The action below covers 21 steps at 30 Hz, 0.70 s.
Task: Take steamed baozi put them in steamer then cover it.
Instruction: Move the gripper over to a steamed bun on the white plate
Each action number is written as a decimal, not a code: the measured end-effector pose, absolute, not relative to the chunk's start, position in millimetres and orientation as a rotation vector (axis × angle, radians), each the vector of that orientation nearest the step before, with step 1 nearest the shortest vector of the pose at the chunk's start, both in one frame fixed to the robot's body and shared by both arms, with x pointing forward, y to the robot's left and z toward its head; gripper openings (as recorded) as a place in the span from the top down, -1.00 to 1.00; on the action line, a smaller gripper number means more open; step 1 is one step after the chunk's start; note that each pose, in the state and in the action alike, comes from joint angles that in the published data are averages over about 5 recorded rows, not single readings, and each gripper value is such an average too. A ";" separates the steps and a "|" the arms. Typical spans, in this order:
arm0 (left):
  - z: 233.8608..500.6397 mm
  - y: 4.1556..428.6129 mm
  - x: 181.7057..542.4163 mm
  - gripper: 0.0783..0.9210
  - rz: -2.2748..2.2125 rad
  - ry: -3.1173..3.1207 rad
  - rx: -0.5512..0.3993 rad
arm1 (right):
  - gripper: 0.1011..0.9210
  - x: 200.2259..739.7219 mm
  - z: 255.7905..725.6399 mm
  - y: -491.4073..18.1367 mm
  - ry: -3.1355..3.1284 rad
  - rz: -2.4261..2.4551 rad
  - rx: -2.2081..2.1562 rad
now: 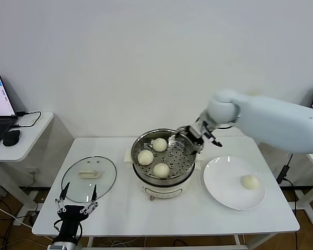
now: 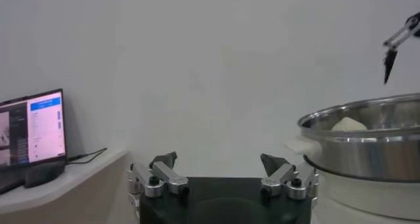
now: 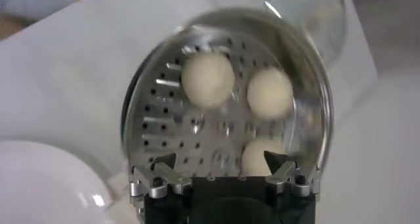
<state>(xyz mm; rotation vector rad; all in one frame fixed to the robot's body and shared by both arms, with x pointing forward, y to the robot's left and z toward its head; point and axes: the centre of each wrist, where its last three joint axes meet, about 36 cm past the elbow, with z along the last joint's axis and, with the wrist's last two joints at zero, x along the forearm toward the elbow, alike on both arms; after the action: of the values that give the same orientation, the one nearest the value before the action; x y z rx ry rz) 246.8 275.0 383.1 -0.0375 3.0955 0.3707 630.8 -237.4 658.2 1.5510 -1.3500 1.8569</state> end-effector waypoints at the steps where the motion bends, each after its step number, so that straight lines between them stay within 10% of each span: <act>1: 382.5 275.0 247.1 -0.77 0.372 3.096 -0.033 | -0.76 628.9 657.6 -248.6 -1.378 1.825 1.510; 21: 374.7 269.3 245.4 -0.77 0.386 3.117 0.000 | -0.76 588.9 572.2 -416.3 -1.423 1.472 1.142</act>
<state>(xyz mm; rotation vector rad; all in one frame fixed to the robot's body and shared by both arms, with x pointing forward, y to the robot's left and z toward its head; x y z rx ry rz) 245.4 269.3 374.7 -0.0004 3.1166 0.3859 588.9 -416.3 572.2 1.1419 -1.4234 1.4725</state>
